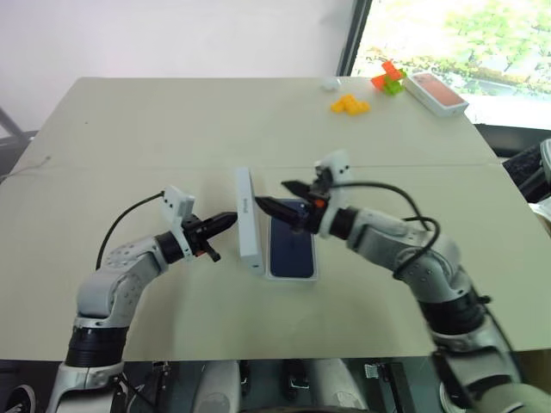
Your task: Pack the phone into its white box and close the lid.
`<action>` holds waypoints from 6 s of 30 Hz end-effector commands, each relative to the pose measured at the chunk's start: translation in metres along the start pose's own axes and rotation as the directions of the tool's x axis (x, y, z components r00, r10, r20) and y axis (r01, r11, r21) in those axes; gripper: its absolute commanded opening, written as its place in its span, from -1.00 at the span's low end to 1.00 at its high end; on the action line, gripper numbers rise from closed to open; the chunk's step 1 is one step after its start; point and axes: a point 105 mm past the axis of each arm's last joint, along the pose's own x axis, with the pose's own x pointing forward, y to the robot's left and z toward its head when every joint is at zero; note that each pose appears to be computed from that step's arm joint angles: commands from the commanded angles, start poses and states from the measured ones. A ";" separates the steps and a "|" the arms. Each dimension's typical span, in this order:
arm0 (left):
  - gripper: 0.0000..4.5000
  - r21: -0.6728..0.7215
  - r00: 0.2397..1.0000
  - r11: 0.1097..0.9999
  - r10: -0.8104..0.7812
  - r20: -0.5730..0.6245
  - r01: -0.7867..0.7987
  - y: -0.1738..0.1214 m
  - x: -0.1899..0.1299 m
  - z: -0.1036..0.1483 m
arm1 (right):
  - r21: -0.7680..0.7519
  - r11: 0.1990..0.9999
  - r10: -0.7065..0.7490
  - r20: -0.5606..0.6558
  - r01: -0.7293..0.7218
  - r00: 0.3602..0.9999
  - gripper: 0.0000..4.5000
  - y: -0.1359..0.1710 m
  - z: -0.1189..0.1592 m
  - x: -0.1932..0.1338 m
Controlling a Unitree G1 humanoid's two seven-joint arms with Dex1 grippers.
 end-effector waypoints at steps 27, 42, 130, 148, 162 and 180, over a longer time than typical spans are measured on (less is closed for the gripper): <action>-1.00 0.038 0.969 0.969 -0.243 -0.053 0.245 -0.028 0.041 -0.003 | -0.533 0.825 0.141 -0.128 -0.188 0.982 0.98 -0.055 -0.002 -0.067; -1.00 0.023 0.985 0.985 -0.172 0.001 0.172 -0.022 0.034 0.010 | -0.567 0.805 0.118 -0.134 -0.174 0.984 0.98 -0.060 -0.005 -0.057; -1.00 -0.040 0.915 0.958 -0.284 -0.286 0.285 -0.048 0.057 -0.019 | -0.600 0.730 -0.009 -0.489 -0.328 0.872 -0.95 -0.069 -0.073 -0.079; -1.00 -0.043 0.911 0.958 -0.283 -0.300 0.283 -0.053 0.051 -0.026 | -0.504 0.754 0.144 -0.499 -0.421 0.855 -0.95 -0.039 -0.068 -0.083; -1.00 -0.056 0.900 0.944 -0.327 -0.288 0.325 -0.071 0.050 -0.023 | -0.461 0.766 0.182 -0.513 -0.448 0.839 -0.95 -0.024 -0.074 -0.086; -1.00 -0.081 0.910 0.963 -0.268 -0.315 0.255 -0.059 0.040 -0.041 | -0.480 0.739 0.180 -0.536 -0.473 0.825 -0.95 -0.018 -0.085 -0.084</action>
